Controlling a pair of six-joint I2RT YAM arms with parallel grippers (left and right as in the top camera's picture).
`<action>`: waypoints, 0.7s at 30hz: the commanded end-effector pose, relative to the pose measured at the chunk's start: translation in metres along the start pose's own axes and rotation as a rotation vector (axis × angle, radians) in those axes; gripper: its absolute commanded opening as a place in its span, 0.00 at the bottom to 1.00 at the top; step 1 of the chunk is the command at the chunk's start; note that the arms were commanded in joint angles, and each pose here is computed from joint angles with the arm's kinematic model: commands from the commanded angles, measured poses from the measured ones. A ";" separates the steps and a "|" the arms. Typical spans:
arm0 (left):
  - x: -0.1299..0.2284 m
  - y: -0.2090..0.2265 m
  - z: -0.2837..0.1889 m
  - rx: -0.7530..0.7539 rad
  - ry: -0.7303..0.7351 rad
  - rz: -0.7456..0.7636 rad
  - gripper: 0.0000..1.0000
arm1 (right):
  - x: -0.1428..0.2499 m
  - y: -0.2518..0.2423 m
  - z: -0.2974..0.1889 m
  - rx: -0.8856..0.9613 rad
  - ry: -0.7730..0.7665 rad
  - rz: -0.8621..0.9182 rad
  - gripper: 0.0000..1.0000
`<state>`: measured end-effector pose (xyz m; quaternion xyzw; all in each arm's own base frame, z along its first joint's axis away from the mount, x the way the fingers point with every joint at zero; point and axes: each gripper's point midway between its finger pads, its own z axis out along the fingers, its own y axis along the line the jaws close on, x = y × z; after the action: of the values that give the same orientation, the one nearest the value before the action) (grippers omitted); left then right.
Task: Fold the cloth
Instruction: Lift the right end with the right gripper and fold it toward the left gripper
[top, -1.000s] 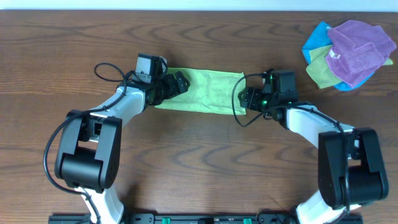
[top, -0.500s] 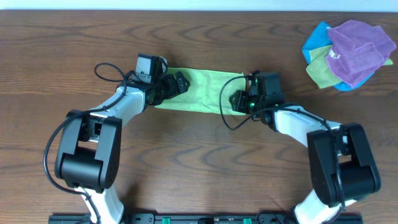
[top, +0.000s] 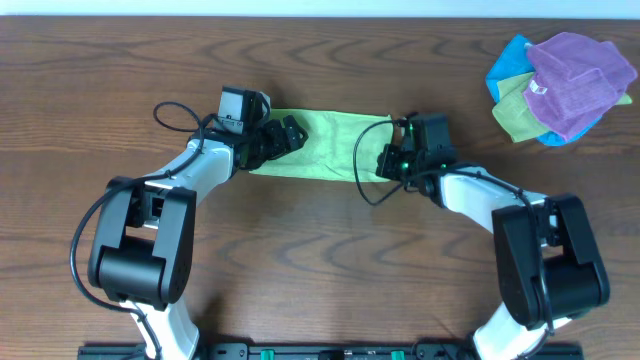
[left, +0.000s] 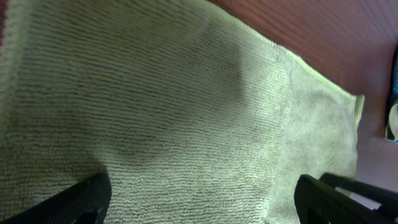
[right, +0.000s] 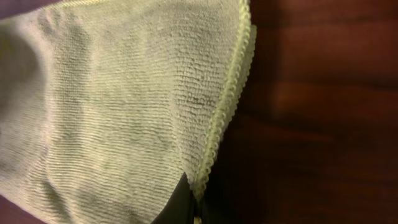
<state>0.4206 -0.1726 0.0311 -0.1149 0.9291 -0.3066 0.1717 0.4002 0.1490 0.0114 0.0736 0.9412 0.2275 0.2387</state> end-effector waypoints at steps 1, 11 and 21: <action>-0.002 -0.005 0.003 0.021 0.011 0.023 0.95 | -0.019 0.026 -0.002 -0.050 -0.015 -0.047 0.01; -0.029 -0.004 -0.028 0.036 -0.068 0.004 0.95 | -0.029 0.073 -0.008 -0.088 -0.002 -0.141 0.02; -0.048 0.000 -0.058 0.037 -0.133 -0.016 0.95 | -0.015 0.122 -0.011 -0.152 0.029 -0.219 0.02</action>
<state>0.4366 -0.1286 0.0731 -0.1519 0.9114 -0.3144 0.2177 0.4094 0.2310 0.0700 -0.0255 0.9336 0.2601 0.2449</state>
